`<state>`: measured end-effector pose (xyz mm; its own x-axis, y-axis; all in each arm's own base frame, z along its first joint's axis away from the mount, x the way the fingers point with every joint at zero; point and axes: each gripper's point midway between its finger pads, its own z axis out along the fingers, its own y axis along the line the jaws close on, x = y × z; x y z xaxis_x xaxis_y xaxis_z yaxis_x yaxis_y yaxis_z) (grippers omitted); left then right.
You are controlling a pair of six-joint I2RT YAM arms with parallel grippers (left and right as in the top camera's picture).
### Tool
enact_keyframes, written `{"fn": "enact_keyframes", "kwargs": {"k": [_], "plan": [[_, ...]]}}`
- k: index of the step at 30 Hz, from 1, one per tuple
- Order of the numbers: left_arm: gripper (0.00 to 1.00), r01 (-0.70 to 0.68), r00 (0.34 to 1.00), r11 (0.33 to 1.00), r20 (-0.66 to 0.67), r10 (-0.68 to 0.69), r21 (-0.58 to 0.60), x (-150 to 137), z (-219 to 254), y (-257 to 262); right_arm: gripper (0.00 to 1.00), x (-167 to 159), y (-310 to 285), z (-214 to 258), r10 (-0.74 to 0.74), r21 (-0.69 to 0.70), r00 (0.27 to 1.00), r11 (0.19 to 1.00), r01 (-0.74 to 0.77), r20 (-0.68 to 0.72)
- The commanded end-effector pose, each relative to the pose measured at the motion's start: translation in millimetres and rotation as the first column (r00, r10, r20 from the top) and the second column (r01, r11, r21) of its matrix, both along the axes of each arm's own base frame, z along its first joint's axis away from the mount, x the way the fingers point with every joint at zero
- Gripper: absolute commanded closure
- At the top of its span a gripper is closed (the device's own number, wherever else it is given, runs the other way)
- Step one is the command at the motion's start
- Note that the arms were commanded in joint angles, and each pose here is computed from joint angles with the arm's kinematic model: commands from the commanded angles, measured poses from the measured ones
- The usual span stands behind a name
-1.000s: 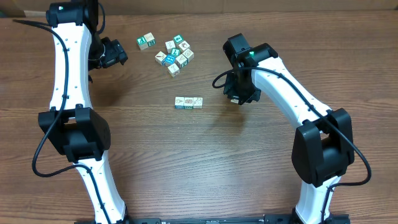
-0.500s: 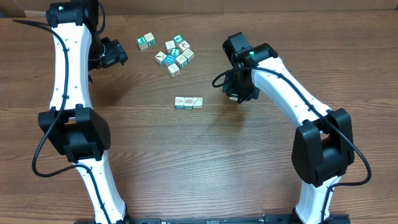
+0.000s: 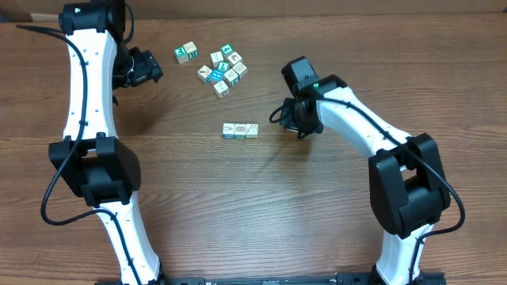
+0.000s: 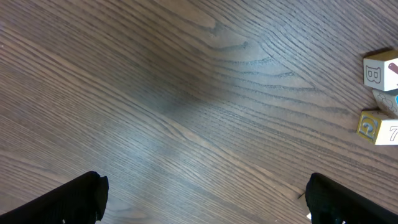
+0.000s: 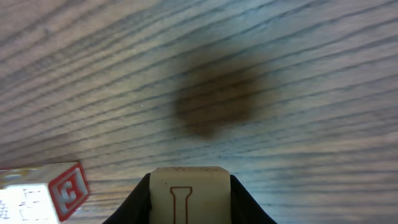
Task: Form a horizontal line
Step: 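Carry the L block down-left toward the right end of the row, then lower the L block beside the elephant block and open the right gripper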
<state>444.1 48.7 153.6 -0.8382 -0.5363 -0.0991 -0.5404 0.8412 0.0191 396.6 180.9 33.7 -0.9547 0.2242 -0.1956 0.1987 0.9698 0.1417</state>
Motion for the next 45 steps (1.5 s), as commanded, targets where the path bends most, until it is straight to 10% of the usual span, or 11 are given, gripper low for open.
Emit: {"fn": "enact_keyframes", "kwargs": {"k": [1,15,28,45], "plan": [[0.01,0.003,1.0,1.0,0.006,-0.003,-0.001,1.1,1.3,-3.1,0.75,-8.1,9.0,-12.5,0.026,0.005,1.0,1.0,-0.026,0.008],[0.0,0.003,1.0,1.0,0.006,-0.003,-0.001,1.1,1.3,-3.1,0.44,-11.5,19.1,-17.1,0.054,-0.012,0.998,0.998,-0.054,0.032],[0.0,0.003,1.0,1.0,0.006,-0.003,-0.001,1.1,1.3,-3.3,0.73,-13.1,18.6,-17.5,0.054,-0.013,0.998,0.998,-0.054,0.025],[0.0,0.004,1.0,1.0,0.006,-0.004,-0.002,1.1,1.3,-3.3,0.74,0.1,40.5,-10.3,0.071,0.092,0.994,0.993,-0.079,0.081]]}}
